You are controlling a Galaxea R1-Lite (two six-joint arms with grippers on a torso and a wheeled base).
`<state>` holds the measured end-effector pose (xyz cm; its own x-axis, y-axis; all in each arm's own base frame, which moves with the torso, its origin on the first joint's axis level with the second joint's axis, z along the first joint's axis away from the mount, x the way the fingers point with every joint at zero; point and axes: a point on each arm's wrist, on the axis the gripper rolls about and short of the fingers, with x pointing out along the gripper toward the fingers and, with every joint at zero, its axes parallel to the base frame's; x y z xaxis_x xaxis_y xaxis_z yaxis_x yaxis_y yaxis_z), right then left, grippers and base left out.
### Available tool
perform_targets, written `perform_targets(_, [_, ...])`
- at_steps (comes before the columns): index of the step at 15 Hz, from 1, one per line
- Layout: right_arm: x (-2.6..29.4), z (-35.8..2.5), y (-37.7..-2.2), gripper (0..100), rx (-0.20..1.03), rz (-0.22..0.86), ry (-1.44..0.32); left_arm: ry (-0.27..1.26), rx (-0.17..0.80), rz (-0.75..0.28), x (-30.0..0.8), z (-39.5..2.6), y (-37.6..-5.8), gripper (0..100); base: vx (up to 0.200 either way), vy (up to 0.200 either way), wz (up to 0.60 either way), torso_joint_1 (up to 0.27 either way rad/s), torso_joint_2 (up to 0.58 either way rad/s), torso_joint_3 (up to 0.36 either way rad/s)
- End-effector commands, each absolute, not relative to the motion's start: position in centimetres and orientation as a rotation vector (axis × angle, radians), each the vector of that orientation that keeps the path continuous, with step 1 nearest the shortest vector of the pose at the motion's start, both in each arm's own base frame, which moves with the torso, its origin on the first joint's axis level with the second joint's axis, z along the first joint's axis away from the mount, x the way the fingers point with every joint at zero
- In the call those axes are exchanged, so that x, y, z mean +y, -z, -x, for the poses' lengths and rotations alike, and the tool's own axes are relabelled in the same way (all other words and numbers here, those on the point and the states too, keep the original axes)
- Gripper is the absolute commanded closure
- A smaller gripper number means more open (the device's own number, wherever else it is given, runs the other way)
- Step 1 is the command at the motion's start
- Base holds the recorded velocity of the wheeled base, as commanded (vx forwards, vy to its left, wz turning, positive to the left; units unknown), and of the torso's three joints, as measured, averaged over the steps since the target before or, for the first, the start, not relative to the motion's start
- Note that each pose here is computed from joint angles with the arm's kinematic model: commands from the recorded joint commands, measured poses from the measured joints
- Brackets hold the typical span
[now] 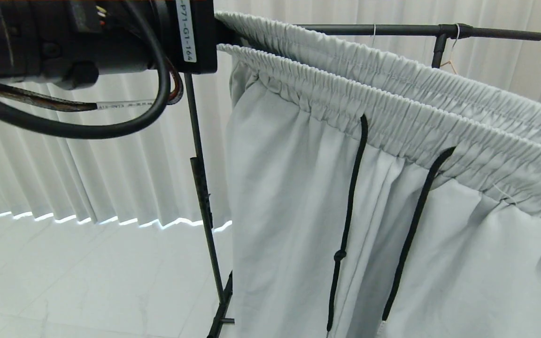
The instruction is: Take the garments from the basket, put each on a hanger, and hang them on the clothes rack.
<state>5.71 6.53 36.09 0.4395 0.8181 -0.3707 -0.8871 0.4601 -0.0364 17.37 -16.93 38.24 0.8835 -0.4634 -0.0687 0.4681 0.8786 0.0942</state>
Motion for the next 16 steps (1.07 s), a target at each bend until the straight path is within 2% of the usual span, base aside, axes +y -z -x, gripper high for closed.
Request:
perform_targets(1, [6.5,-5.9,-36.0,100,0.326,0.247,-1.032,0.486,0.064,-0.122,-17.1,-17.5,-37.7,100,0.000,0.000,0.00,0.000,0.00,0.000])
perform_targets(4, [7.0,-8.2,-35.7,100,0.357,0.306,-0.715,0.478,0.131,-0.160,-15.3,-15.9,-36.5,100,0.000,0.000,0.00,0.000,0.00,0.000])
perform_targets(6, [7.9,-9.8,-36.0,100,0.319,0.298,-0.640,0.479,0.213,-0.167,-13.7,-14.3,-35.9,100,0.000,0.000,0.00,0.000,0.00,0.000])
perform_targets(9, [10.1,-12.2,-36.6,100,0.227,0.261,-0.661,0.476,0.310,-0.196,-11.5,-12.1,-35.5,100,0.000,0.000,0.00,0.000,0.00,0.000])
perform_targets(11, [11.6,-13.1,-37.0,100,0.173,0.237,-0.749,0.495,0.343,-0.220,-10.7,-10.9,-35.3,100,0.000,0.000,0.00,0.000,0.00,0.000])
perform_targets(13, [13.0,-13.7,-37.2,100,0.123,0.220,-0.794,0.602,0.324,-0.224,-10.8,-9.0,-35.1,100,0.000,0.000,0.00,0.000,0.00,0.000])
perform_targets(16, [14.2,-14.1,-37.1,100,0.106,0.217,-0.822,0.825,0.319,-0.174,-11.7,-5.8,-35.3,100,0.000,0.000,0.00,0.000,0.00,0.000])
